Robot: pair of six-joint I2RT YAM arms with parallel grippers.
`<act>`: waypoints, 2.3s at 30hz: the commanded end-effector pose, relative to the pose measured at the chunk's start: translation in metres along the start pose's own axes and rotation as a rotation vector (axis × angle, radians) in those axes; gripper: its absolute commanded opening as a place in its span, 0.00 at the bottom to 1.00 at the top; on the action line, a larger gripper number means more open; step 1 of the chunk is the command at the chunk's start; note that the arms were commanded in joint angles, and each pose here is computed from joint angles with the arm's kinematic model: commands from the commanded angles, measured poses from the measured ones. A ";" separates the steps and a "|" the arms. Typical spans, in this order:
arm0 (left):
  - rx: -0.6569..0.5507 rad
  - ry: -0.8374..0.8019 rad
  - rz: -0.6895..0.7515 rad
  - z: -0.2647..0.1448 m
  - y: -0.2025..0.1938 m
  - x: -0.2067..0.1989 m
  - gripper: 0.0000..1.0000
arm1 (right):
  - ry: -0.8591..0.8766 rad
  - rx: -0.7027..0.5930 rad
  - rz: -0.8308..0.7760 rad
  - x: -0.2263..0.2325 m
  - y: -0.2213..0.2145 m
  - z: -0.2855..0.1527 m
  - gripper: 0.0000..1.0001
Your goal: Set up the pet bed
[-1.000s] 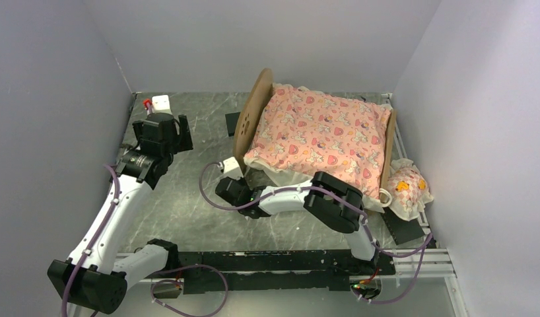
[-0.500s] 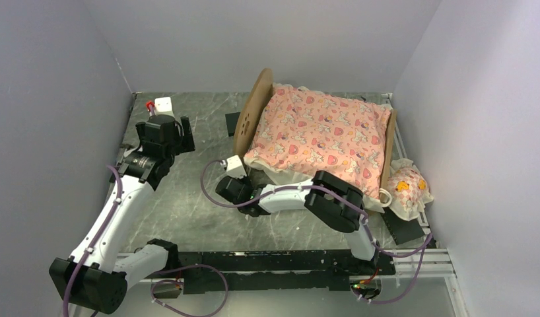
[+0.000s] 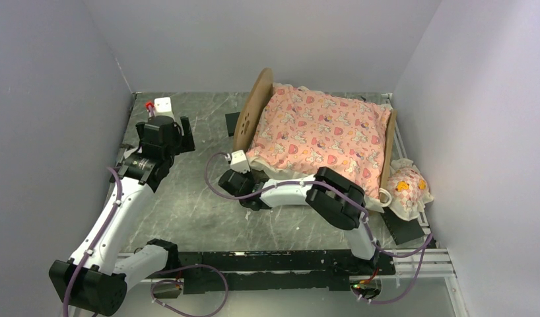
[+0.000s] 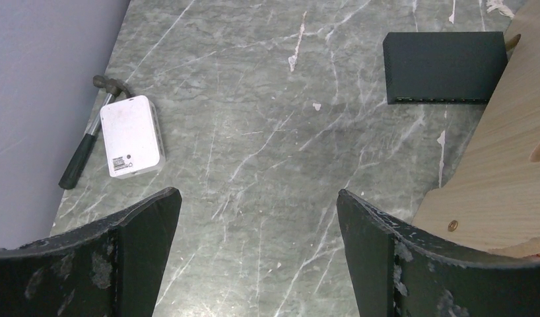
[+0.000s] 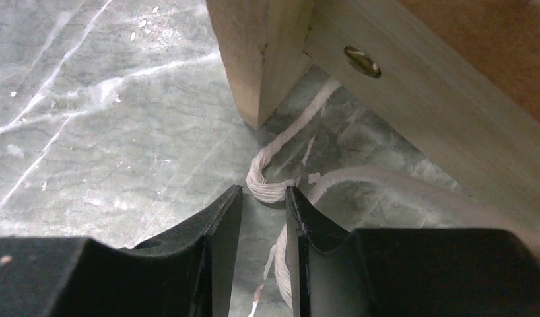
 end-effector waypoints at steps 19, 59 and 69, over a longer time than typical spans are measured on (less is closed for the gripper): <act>-0.001 -0.055 -0.003 0.003 0.004 -0.009 0.92 | 0.428 -0.090 -0.105 0.061 0.034 -0.086 0.00; 0.544 -0.274 -0.168 -0.018 -0.161 -0.075 0.85 | 0.355 -0.047 -0.129 -0.020 -0.038 -0.051 0.51; 0.490 -0.280 -0.024 0.002 -0.200 -0.096 0.84 | 0.416 -0.085 -0.040 -0.024 -0.032 -0.075 0.00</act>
Point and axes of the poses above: each gripper's point midway between its finger pads, its own z axis out along the fingers, its own x axis along the line the jaws close on, y = z × x, the point moved 3 cm from there along -z, back along the fingers, and after that the axes turned 9 degrees about -z, right-handed, at the moved point
